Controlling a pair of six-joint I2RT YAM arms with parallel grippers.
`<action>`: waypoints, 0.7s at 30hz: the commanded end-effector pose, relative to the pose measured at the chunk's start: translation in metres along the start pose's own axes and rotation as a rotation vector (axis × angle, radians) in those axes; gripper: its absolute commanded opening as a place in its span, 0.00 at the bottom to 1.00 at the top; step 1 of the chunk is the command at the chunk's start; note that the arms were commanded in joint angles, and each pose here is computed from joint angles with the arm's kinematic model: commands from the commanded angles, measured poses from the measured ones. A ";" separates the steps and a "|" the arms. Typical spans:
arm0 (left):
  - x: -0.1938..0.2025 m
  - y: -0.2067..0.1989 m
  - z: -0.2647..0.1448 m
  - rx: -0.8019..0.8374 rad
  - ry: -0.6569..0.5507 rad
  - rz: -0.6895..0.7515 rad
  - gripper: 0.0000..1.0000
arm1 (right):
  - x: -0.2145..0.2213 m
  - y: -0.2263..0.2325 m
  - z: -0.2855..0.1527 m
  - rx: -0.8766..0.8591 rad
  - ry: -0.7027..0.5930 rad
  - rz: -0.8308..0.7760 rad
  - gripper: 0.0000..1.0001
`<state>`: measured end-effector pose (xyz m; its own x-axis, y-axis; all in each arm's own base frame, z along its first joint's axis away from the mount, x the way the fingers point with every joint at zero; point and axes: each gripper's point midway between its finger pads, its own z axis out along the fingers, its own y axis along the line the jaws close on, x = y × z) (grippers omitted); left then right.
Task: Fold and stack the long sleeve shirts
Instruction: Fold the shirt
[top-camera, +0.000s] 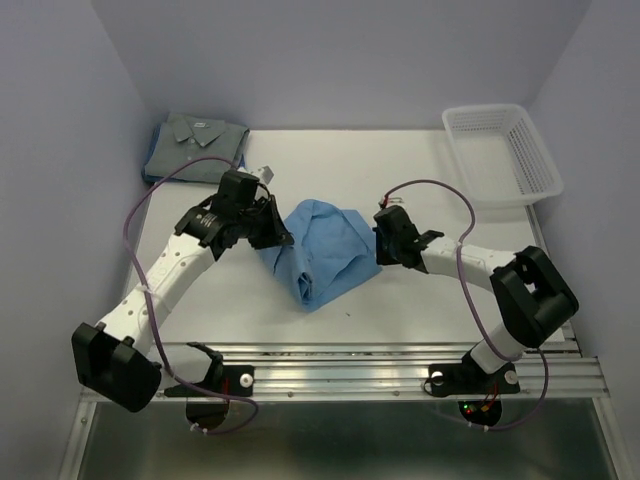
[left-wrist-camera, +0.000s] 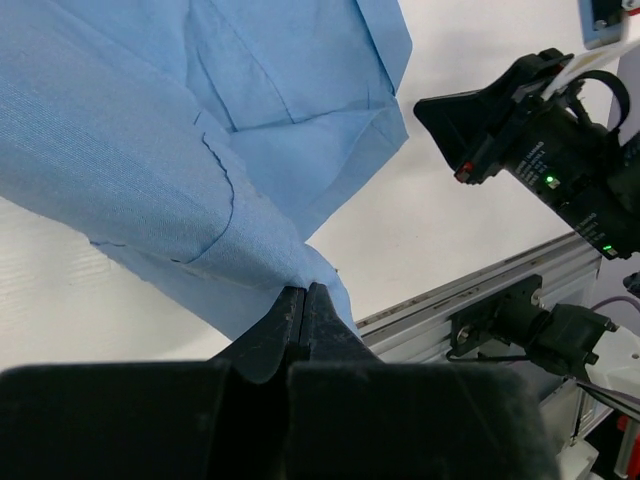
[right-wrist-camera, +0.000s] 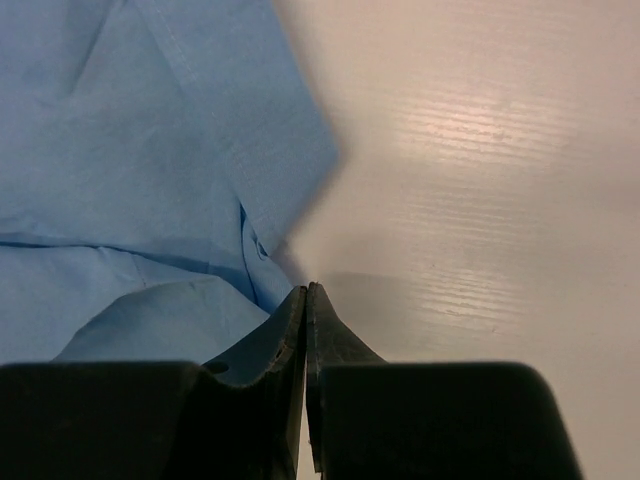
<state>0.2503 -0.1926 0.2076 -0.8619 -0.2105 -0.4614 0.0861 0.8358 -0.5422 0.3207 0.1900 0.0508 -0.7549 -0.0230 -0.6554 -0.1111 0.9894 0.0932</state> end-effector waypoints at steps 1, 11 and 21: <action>-0.022 -0.027 0.004 0.050 -0.042 0.082 0.00 | 0.011 0.006 0.017 -0.035 0.043 0.005 0.06; -0.038 -0.061 0.056 0.088 0.028 0.155 0.00 | 0.025 0.015 0.023 -0.102 0.093 0.020 0.05; -0.040 -0.094 0.131 0.139 0.133 0.215 0.00 | 0.031 0.013 0.024 -0.105 0.112 0.037 0.05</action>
<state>0.3310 -0.3022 0.1646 -0.9068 0.0047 -0.4215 0.2387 0.8300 -0.5042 0.3146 0.2076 0.0227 -0.8124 -0.0220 -0.5826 -0.1559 0.9711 0.1807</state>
